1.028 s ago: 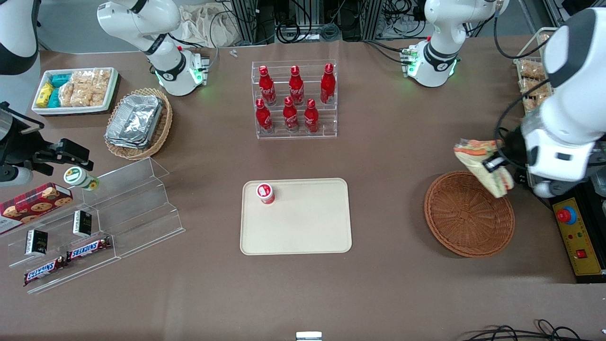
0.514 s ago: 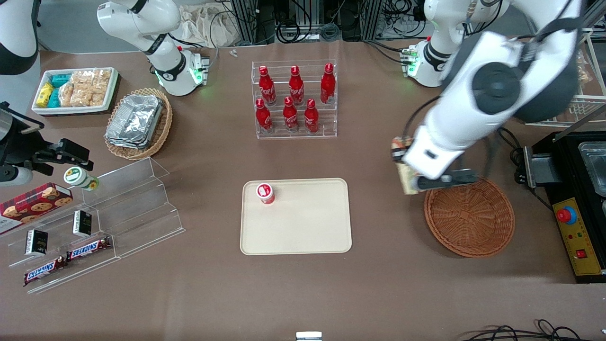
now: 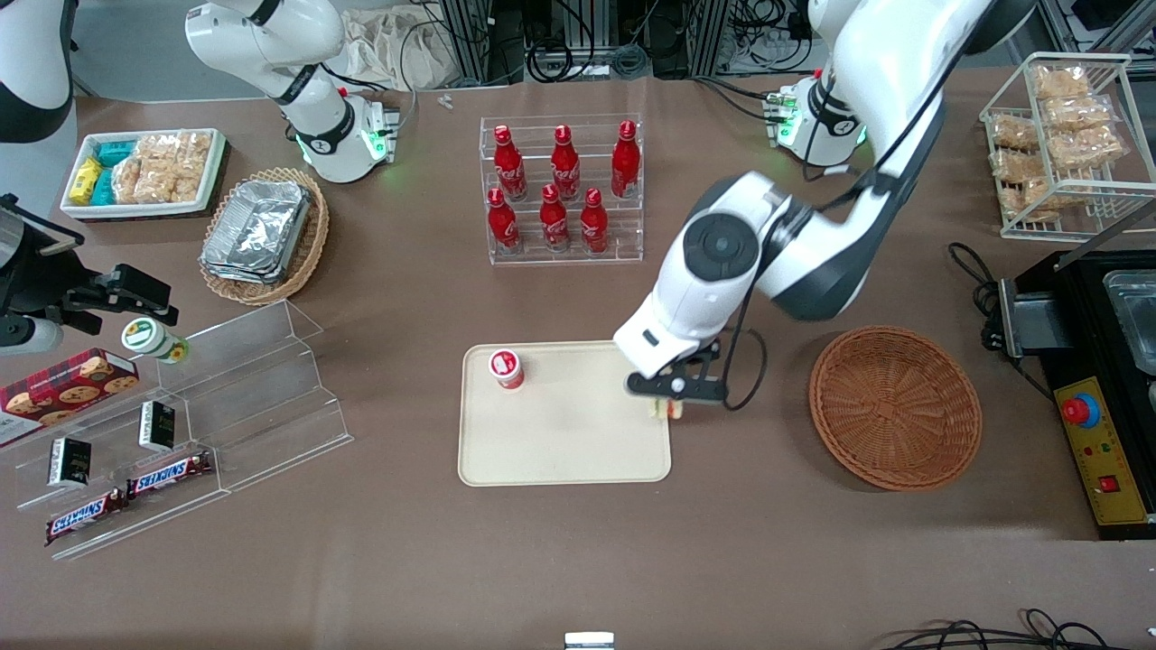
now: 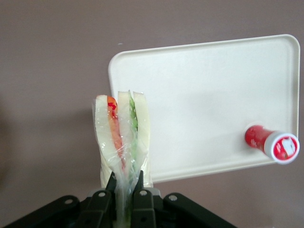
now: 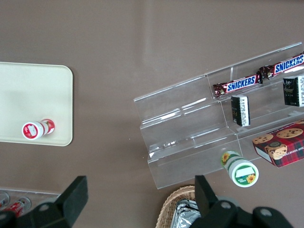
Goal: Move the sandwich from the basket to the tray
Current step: 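Carry the sandwich with the left gripper over to the white tray, then lower the sandwich onto the tray and open the left gripper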
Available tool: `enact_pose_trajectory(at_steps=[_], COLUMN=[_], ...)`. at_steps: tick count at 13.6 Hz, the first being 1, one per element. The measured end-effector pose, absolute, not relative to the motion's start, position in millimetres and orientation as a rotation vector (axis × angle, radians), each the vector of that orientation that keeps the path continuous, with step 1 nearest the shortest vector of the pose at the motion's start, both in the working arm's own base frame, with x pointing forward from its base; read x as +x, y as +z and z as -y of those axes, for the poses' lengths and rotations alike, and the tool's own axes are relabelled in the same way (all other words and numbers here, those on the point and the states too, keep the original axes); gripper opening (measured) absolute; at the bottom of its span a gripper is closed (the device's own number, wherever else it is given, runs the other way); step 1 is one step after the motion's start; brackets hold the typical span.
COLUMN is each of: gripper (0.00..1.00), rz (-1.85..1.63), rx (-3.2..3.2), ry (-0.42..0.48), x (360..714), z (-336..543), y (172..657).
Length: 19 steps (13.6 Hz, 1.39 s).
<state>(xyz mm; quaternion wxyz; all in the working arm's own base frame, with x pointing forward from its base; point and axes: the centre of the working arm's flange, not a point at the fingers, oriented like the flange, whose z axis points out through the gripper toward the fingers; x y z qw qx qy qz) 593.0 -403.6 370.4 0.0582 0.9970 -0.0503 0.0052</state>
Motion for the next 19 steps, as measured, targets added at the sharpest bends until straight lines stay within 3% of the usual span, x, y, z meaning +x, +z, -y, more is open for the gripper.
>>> enact_pose_trajectory(at_steps=[4,9,11,15,18,19], gripper=[0.15,0.15,0.30,0.70,0.99,1.00], rz=[0.174,0.196,0.193,0.129,0.135,0.148], rx=[2.978,2.973,2.972,3.009,3.099,3.125], ry=[0.012,-0.018,-0.023,-0.061,-0.106,-0.109], x=[602,600,600,603,604,603], z=[415,421,421,417,400,389], y=[295,244,240,257,320,351])
